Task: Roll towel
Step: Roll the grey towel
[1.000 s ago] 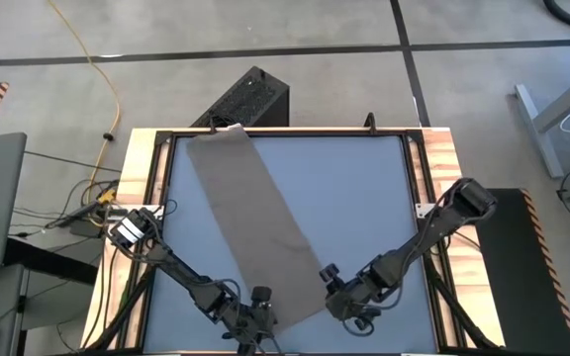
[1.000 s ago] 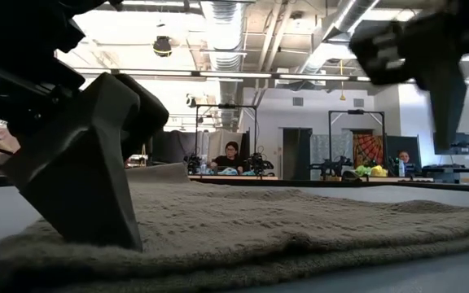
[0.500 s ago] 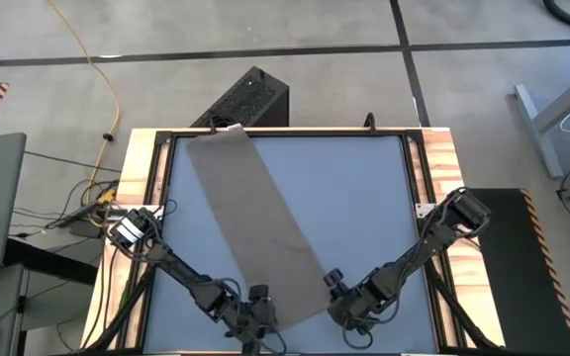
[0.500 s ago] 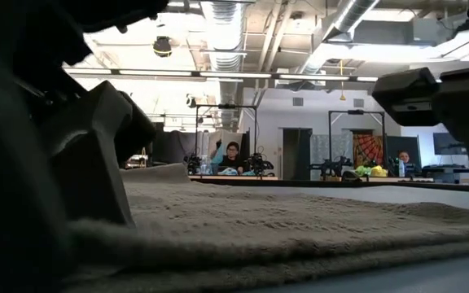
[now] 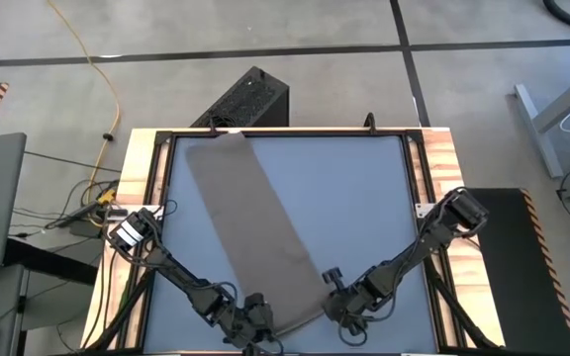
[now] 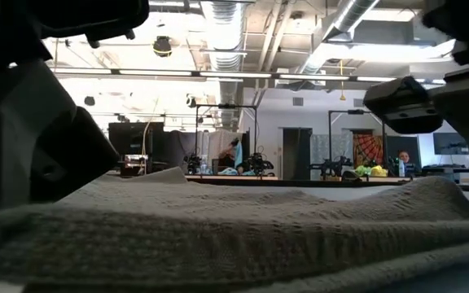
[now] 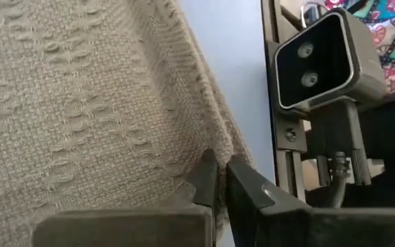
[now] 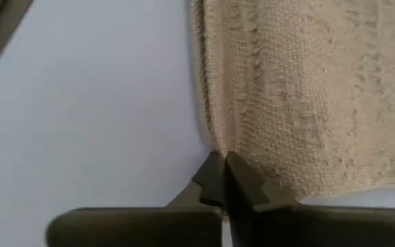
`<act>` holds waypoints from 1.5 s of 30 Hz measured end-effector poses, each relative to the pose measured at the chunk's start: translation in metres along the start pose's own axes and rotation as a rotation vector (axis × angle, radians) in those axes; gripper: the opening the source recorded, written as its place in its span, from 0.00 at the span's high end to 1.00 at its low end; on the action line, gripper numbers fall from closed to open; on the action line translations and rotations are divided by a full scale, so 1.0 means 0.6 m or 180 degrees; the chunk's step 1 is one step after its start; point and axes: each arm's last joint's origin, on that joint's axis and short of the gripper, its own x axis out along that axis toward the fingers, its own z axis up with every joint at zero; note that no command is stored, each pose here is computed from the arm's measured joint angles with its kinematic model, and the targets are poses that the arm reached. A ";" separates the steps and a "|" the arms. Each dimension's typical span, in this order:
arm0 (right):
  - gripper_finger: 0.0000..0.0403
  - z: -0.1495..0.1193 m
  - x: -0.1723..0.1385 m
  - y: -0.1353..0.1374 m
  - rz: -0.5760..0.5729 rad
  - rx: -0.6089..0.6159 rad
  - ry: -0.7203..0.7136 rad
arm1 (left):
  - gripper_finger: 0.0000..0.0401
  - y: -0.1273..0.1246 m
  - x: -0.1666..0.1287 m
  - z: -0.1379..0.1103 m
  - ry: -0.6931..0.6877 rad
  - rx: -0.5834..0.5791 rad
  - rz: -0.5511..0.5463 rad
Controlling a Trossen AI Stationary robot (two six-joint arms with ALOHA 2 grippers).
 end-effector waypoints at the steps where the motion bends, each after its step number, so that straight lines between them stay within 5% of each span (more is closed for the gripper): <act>1: 0.96 0.001 -0.004 0.000 0.0069 0.0038 -0.0006 | 1.00 -0.001 0.000 0.001 -0.0025 -0.0034 -0.0019; 10: 0.96 0.020 -0.052 -0.038 0.0890 0.0583 -0.0093 | 1.00 -0.017 -0.002 0.013 -0.0290 -0.0105 -0.0310; 17: 0.96 0.030 -0.045 -0.088 0.1279 0.1218 -0.0053 | 1.00 -0.025 -0.003 0.008 -0.0288 -0.0199 -0.0382; 27: 0.96 0.029 -0.029 -0.111 0.1950 0.1584 0.0226 | 0.98 -0.025 -0.006 0.001 -0.0409 -0.0379 -0.0271; 45: 0.96 0.040 -0.033 -0.128 0.1746 0.1686 0.0081 | 0.63 -0.044 -0.053 0.027 -0.0360 -0.0099 -0.0314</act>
